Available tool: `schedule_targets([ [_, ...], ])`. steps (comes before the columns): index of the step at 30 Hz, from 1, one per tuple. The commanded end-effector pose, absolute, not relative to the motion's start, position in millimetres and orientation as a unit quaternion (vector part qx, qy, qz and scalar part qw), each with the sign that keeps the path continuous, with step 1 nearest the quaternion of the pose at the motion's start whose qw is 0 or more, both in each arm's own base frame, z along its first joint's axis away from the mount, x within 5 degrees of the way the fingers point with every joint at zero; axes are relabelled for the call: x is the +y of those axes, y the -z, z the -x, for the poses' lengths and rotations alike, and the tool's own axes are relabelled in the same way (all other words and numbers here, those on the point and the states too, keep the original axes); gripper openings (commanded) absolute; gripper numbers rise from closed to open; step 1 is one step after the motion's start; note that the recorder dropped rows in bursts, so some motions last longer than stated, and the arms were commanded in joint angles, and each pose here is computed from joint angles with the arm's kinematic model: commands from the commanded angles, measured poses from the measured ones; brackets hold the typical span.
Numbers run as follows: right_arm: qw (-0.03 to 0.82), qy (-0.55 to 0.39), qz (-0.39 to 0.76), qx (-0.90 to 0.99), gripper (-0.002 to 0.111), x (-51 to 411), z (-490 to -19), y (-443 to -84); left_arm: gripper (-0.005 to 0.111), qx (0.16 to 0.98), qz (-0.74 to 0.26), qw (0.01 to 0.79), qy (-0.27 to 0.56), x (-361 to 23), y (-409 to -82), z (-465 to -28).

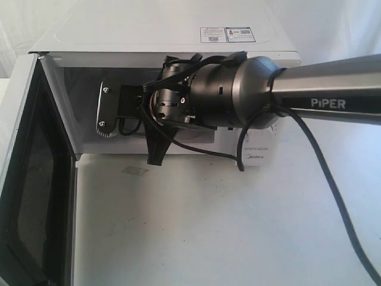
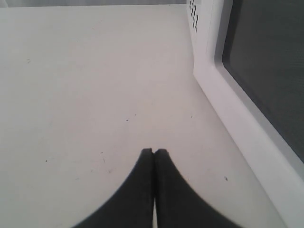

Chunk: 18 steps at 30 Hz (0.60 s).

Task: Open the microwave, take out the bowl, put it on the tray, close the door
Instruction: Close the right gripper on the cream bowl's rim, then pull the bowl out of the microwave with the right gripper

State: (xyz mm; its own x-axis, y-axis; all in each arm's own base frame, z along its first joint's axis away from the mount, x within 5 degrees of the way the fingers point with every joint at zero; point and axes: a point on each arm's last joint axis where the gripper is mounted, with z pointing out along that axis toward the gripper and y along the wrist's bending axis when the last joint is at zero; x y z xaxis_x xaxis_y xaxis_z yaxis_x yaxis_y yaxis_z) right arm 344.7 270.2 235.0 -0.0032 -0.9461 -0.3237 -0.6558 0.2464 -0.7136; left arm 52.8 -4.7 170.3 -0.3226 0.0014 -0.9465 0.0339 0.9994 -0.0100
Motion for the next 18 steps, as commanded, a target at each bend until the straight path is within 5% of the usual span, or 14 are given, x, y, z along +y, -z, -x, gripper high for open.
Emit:
schedule_targets([
  [1,0.398,0.178,0.582,0.687,0.0,277,-335,-241,0.0,0.814,-0.012,0.581,0.02,-5,-169,-53],
  [18,0.386,0.156,0.533,0.736,0.0,304,-289,-251,0.0,0.814,-0.012,0.581,0.02,-5,-169,-53],
])
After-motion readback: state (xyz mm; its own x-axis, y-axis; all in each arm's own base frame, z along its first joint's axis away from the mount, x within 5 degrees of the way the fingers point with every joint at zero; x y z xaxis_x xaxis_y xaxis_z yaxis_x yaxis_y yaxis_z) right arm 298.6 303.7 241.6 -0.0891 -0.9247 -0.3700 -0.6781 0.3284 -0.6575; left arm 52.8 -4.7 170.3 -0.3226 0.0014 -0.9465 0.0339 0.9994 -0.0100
